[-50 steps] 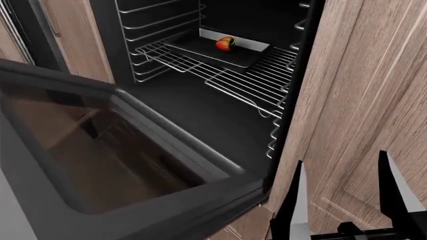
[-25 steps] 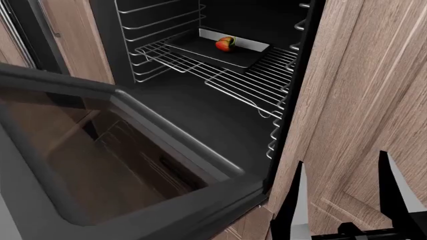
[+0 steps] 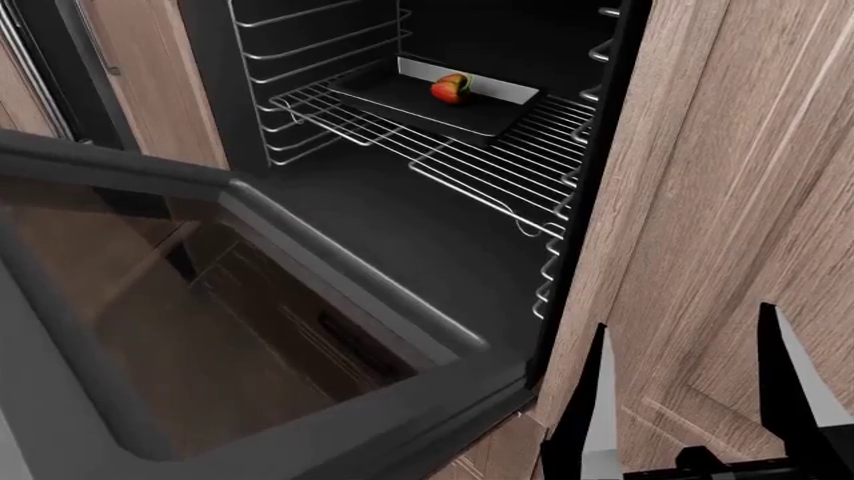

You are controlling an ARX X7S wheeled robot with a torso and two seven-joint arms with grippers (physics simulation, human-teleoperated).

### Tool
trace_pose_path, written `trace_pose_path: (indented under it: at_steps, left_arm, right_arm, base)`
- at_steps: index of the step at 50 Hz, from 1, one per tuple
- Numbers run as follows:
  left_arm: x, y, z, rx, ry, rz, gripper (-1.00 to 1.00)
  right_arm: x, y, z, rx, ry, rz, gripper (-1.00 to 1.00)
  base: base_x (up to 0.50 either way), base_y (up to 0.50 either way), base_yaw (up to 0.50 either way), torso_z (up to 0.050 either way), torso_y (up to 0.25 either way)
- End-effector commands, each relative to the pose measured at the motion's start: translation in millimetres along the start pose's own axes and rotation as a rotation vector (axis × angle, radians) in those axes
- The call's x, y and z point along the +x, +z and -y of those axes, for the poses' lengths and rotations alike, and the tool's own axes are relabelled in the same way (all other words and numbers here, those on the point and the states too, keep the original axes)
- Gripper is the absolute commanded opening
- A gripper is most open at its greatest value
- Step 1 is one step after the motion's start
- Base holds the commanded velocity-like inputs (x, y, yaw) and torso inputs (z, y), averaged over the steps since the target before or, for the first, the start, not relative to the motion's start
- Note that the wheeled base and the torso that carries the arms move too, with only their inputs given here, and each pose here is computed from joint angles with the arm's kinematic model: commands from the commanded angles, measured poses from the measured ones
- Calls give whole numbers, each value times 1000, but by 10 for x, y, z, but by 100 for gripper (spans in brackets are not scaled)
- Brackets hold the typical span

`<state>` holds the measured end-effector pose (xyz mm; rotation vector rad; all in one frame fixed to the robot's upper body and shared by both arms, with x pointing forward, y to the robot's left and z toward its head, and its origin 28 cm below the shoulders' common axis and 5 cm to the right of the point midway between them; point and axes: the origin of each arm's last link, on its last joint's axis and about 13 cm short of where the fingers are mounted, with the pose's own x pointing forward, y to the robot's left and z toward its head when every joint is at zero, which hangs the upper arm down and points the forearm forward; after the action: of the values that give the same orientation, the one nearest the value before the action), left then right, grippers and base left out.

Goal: Open the oven door

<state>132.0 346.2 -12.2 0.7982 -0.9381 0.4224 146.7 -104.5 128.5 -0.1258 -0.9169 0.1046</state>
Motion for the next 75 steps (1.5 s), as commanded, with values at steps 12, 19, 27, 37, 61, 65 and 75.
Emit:
trace_pose_path:
  at_steps: [12, 19, 27, 37, 61, 65, 75]
  left_arm:
    - [96, 245, 120, -174, 295, -52, -100]
    - [36, 225, 133, -159, 282, -76, -100]
    - [-80, 177, 136, -125, 258, -129, -100]
    - [-234, 156, 127, -92, 216, -183, -100]
    - [-375, 172, 143, -71, 174, -222, -100]
    - [-414, 157, 141, -59, 169, -244, -100]
    - [-520, 131, 157, -48, 126, -294, -100]
  right_arm:
    - [5, -10, 4, 1, -1, 0, 100]
    - [-4, -2, -1, 3, 0, 0, 100]
    - [-3, 0, -1, 4, 0, 0, 100]
    - [1, 5, 0, 4, -2, 2, 100]
    - [4, 0, 7, 1, -4, 2, 100]
    - [4, 2, 5, 1, -3, 3, 100]
    - [6, 1, 8, 0, -3, 4, 100]
  base:
    - [0, 0, 0, 1, 4]
    - [0, 0, 0, 1, 4]
    - [-2, -2, 2, 1, 3]
    - [-3, 0, 2, 0, 1]
    - [-1, 2, 2, 0, 0]
    - [-2, 3, 1, 0, 0]
    - [1, 4, 1, 0, 0]
